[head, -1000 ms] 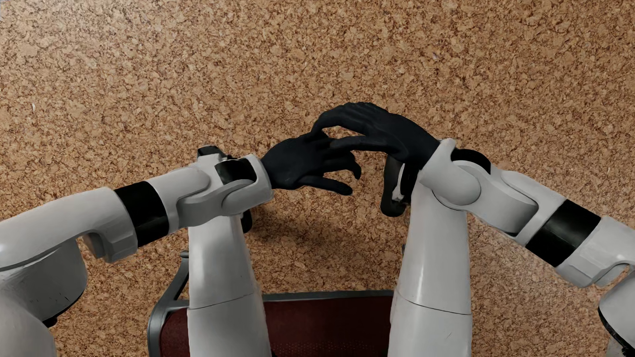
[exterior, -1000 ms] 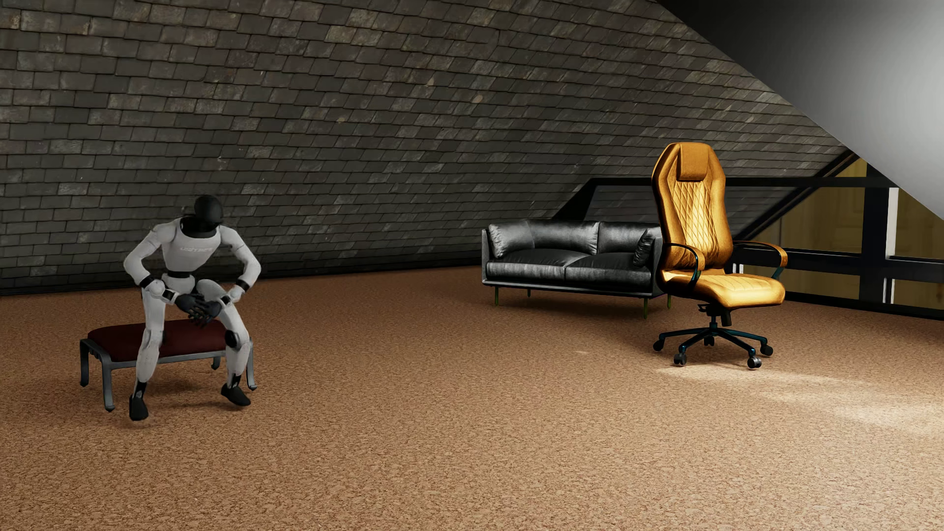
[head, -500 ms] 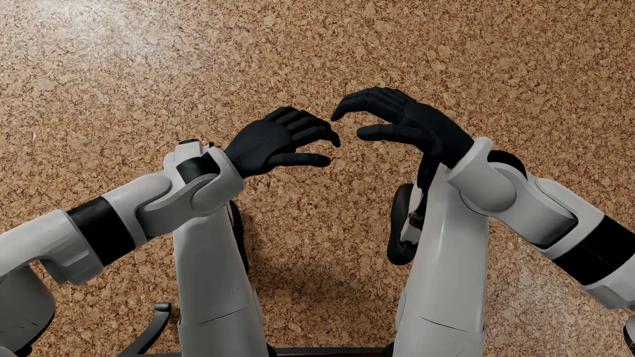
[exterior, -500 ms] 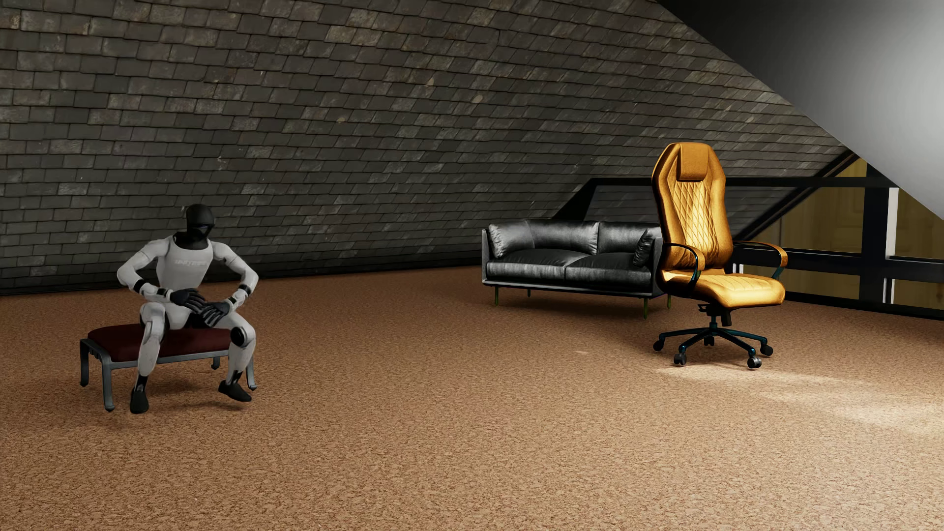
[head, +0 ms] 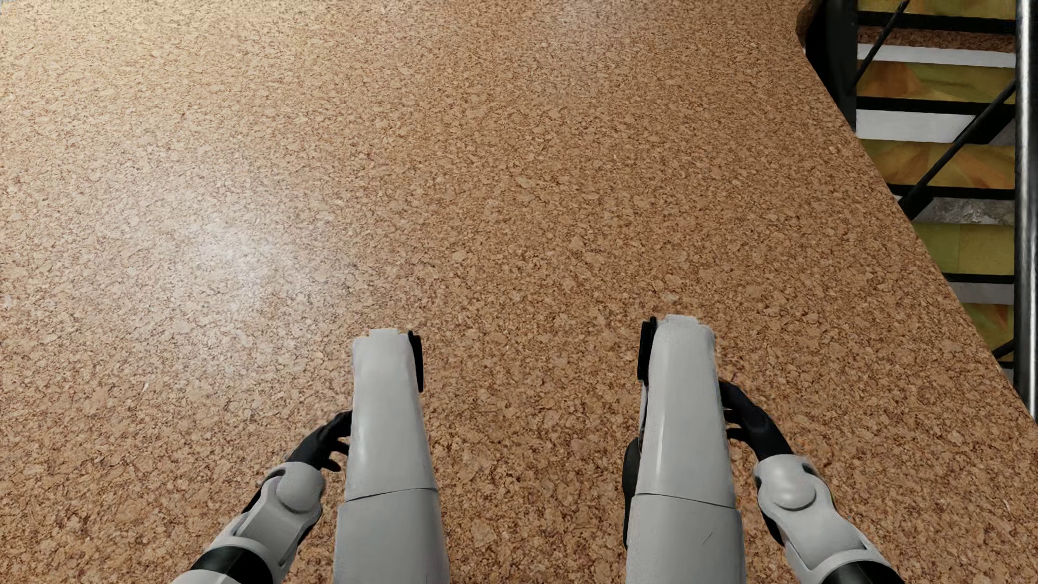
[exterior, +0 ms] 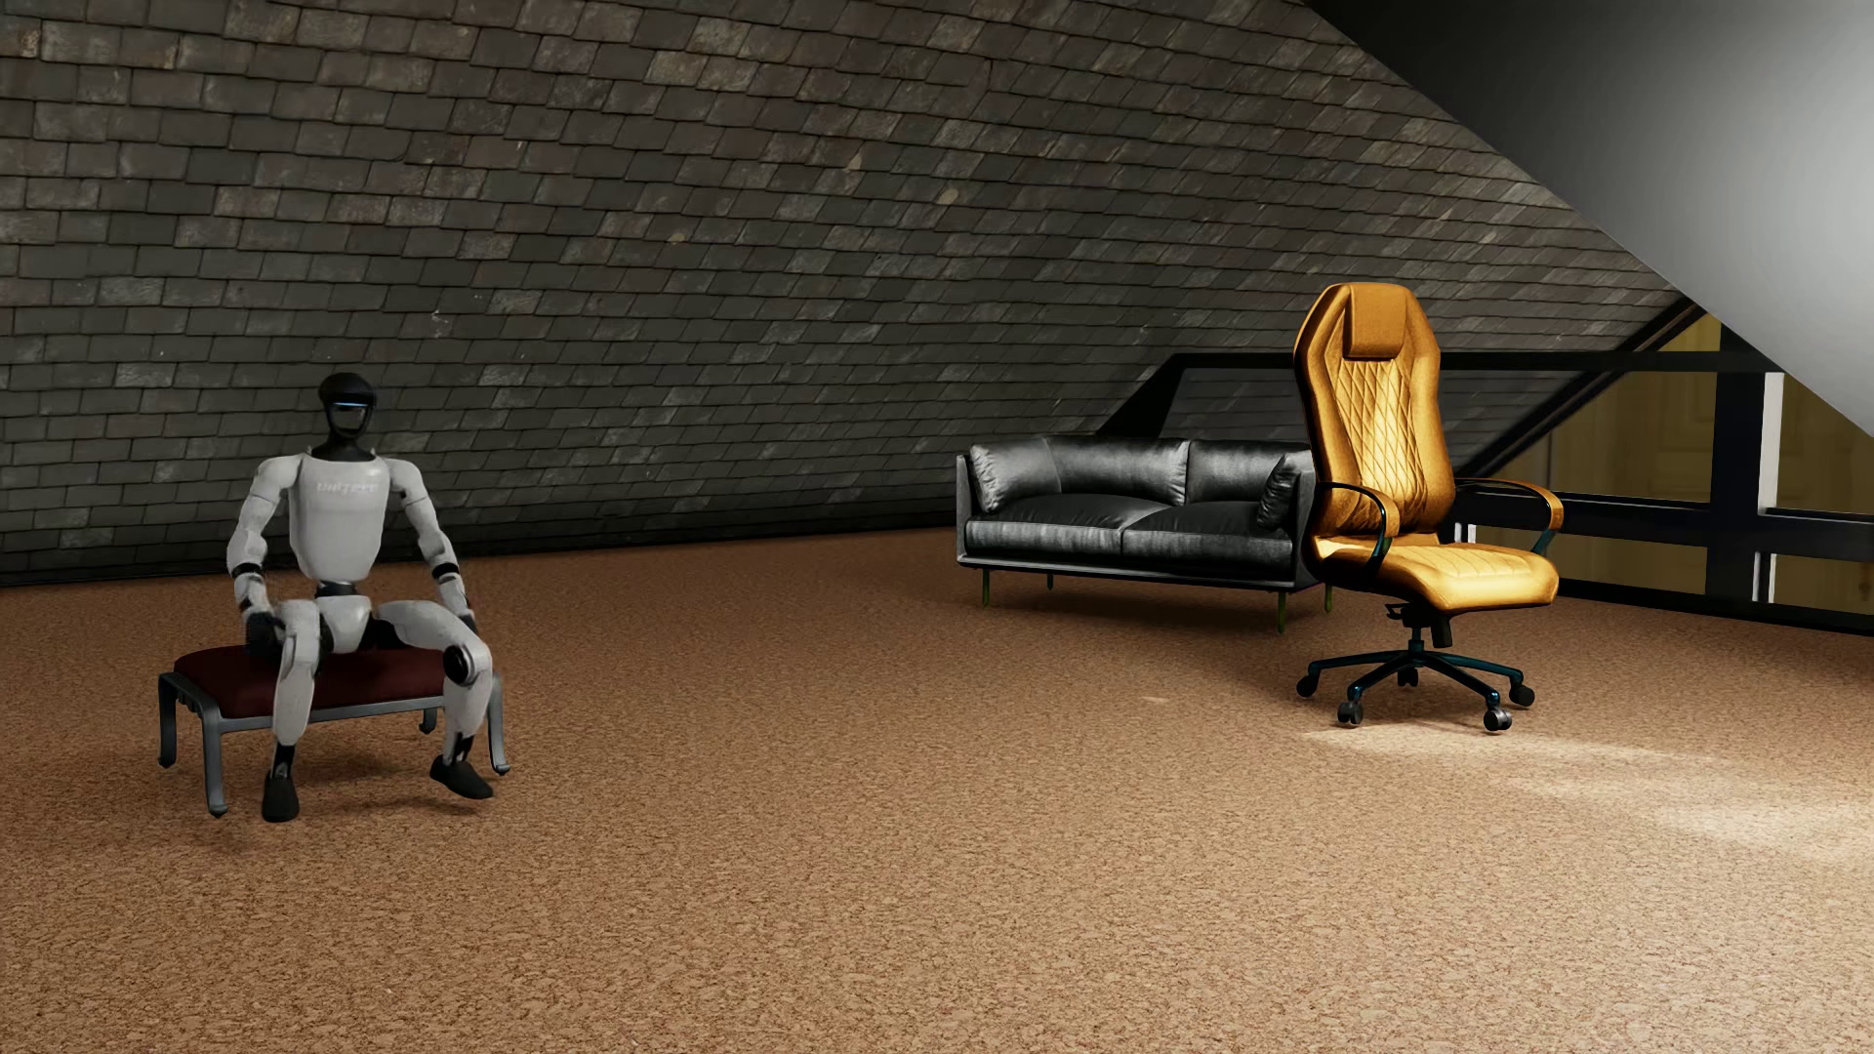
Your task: Sit on the leather chair
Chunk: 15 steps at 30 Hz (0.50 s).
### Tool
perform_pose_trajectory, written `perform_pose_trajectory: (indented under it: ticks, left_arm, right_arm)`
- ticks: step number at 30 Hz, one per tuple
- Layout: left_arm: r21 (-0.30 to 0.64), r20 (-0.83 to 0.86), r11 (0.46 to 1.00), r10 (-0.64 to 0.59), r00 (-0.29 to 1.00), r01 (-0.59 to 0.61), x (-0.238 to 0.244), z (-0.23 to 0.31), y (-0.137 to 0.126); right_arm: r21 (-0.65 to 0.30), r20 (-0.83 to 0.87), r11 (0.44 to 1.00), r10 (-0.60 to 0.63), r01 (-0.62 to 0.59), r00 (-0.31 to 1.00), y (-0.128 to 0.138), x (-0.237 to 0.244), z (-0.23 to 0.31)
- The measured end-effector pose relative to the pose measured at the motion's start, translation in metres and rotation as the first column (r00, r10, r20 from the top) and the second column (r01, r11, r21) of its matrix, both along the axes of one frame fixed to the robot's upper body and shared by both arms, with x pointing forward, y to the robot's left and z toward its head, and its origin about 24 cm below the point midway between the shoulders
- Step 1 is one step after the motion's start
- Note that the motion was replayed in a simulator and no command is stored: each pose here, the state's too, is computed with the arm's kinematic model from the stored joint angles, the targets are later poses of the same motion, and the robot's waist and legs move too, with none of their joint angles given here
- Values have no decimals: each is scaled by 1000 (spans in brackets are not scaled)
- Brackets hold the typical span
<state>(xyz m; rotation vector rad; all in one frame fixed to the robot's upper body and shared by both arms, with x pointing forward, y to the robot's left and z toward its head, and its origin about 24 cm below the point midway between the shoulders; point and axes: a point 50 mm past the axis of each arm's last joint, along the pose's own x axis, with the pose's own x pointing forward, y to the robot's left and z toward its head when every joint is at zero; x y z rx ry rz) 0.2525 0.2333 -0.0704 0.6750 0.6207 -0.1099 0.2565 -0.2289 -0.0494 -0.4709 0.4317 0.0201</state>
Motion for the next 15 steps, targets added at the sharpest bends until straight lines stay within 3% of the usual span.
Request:
perform_pose_trajectory:
  ticks: [2, 5, 10, 15]
  left_arm:
    - [29, -271, 997, -56, 961, 66, -42, -31, 20]
    - [18, -454, 995, -82, 887, 101, -98, -58, 28]
    - [-48, -545, 997, 21, 838, -55, -149, -77, 23]
    - [-124, -495, 991, -104, 863, 49, -140, -76, -2]
  right_arm:
    - [-39, -292, 990, 122, -139, 949, -9, -30, -37]
    - [-37, -514, 949, 251, -314, 820, -9, -74, -69]
    - [56, -625, 976, 200, -212, 755, -3, -126, -93]
    - [96, -577, 970, 238, -224, 782, 12, -124, -92]
